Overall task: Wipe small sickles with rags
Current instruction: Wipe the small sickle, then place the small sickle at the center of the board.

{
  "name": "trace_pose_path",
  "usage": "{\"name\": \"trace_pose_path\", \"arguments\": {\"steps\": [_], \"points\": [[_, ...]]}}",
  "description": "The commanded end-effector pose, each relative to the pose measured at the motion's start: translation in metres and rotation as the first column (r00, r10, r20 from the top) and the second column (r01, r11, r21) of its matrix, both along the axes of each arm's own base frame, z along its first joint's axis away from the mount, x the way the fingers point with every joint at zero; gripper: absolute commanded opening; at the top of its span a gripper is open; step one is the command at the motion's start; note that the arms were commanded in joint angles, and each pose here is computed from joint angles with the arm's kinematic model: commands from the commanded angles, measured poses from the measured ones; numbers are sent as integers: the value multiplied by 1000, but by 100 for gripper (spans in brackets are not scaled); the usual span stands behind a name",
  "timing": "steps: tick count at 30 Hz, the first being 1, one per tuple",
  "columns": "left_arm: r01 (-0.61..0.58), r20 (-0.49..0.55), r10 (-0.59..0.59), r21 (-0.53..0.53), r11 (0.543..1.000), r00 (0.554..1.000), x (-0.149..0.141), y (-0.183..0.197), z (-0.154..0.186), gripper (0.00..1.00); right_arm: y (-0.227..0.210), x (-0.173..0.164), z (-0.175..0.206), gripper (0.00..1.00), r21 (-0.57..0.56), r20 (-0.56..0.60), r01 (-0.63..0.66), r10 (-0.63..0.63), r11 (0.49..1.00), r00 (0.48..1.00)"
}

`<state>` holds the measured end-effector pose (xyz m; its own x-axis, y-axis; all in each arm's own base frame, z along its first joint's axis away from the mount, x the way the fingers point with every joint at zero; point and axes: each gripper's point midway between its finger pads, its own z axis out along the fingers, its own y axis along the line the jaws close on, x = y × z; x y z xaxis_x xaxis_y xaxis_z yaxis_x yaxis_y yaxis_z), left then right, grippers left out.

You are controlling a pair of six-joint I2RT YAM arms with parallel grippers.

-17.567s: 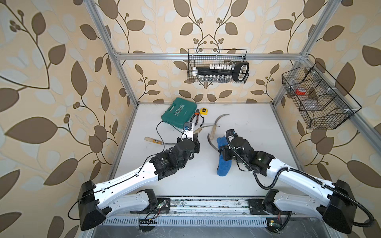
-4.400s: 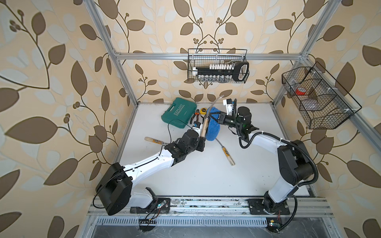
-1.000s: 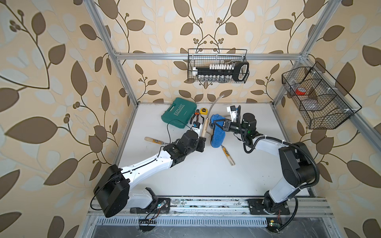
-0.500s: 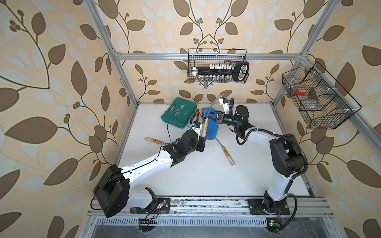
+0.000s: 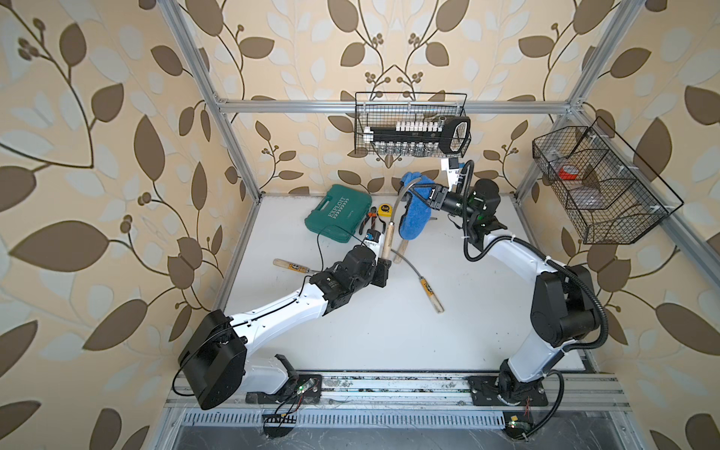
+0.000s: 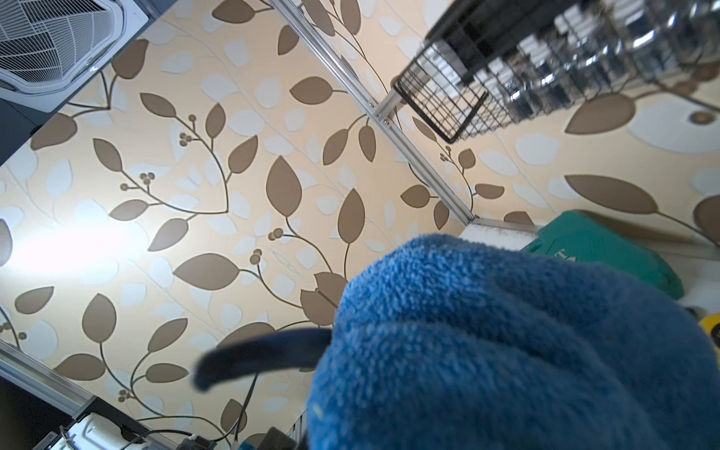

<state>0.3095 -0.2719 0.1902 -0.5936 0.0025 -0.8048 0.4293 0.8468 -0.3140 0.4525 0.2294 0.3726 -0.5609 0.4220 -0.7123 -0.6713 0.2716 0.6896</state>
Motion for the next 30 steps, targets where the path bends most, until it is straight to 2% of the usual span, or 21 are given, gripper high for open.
{"name": "trace_pose_path", "arguments": {"steps": [1,7,10,14,19,23,25,30], "points": [[28,30,-28,-16,999,999,2,-7,14,0,-13,-13,49,0,15,106,7,-8,1000,994],[6,36,-6,-1,1000,999,6,-5,13,0,-37,-27,56,0,20,128,62,-64,998,990],[-23,31,23,17,1000,999,9,-1,11,0,-49,-43,45,0,5,135,115,-115,993,984],[-109,22,108,68,992,994,14,16,4,0,-75,-73,12,0,-40,111,249,-244,968,963],[-291,-21,302,216,932,953,8,64,-23,0,-111,-115,-42,0,-137,106,458,-447,878,888],[-357,-64,395,312,880,917,-11,97,-39,0,-136,-144,-67,0,-151,118,577,-565,802,816],[-392,-83,444,344,853,892,-23,114,-48,0,-139,-156,-77,0,-167,107,584,-574,794,812],[-417,-145,495,369,830,857,-47,135,-68,0,-135,-176,-114,0,-236,35,532,-540,813,841]]}}
